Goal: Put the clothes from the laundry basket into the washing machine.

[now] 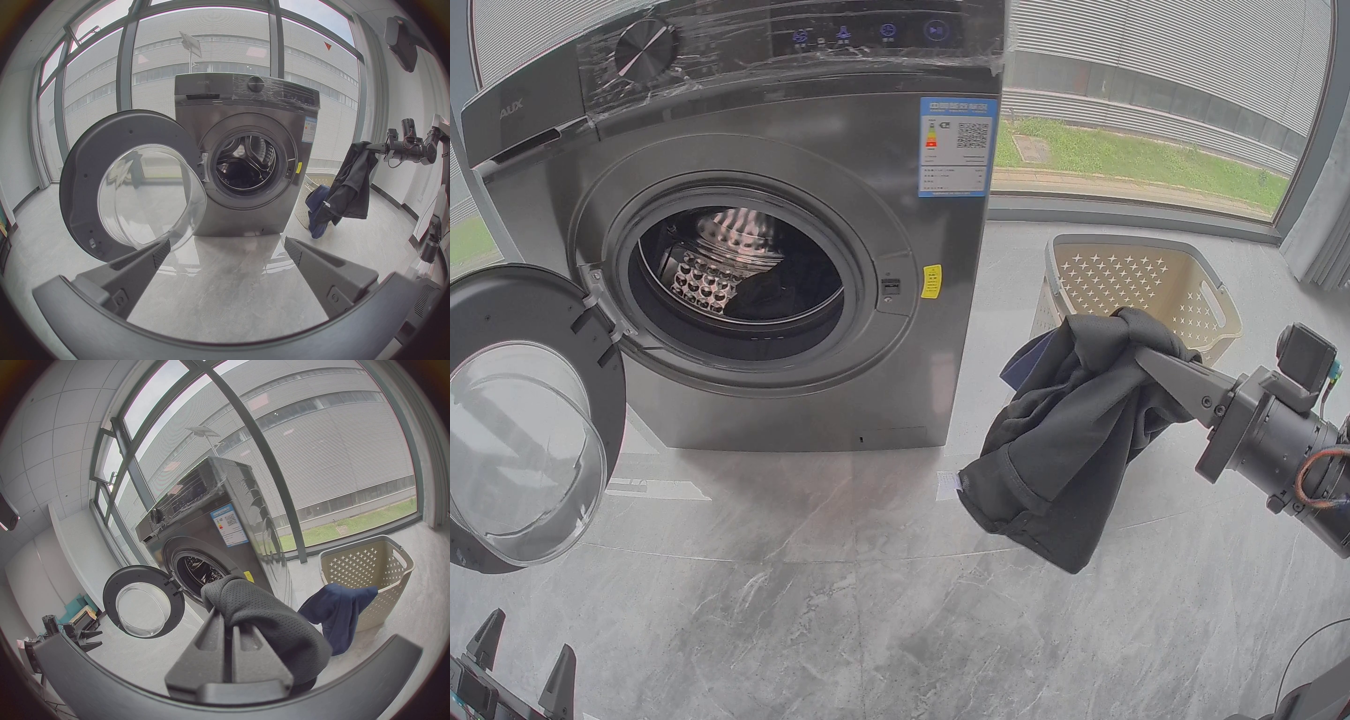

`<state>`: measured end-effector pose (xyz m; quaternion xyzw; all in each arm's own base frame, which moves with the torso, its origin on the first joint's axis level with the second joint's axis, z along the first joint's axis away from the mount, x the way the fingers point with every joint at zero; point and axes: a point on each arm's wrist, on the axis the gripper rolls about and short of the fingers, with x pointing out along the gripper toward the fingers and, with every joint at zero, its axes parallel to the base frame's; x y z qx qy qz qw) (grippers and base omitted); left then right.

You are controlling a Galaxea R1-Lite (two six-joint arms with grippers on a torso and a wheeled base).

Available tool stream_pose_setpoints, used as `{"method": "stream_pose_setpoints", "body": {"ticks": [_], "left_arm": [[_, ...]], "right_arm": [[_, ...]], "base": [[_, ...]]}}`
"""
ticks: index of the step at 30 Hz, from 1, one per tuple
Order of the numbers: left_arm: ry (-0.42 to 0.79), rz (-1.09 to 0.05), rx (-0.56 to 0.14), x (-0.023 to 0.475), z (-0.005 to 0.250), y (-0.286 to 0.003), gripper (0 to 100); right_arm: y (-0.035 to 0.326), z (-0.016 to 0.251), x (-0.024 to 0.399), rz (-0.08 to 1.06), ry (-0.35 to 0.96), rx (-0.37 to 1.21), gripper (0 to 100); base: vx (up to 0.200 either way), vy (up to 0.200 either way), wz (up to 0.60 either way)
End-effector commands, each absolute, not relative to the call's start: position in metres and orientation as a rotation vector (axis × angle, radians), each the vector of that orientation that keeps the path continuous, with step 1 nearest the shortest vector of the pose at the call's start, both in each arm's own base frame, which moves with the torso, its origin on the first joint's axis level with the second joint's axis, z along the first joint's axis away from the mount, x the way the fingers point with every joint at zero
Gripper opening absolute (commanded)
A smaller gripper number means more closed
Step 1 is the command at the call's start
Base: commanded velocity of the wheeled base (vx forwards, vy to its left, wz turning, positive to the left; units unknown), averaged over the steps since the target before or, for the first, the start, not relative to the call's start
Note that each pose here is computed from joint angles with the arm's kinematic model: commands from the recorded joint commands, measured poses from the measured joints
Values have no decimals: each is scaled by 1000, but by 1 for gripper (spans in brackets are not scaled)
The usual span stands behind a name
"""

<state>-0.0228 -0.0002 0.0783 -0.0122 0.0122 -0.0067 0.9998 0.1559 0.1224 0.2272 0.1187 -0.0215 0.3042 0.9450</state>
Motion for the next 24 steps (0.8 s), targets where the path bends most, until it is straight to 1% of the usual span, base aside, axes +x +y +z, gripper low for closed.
{"method": "stream_pose_setpoints", "body": {"ticks": [1,11,24], "left_arm": [[25,-14,-25,-23,76,0,100],[25,-14,-25,-23,76,0,100],[25,-14,-25,-23,76,0,100]], "right_arm": [[122,227,156,618,-43,241,0],[122,226,157,616,-40,240,0],[122,224,157,610,-27,235,0]], "base": [[0,200,0],[0,200,0],[0,0,0]]}}
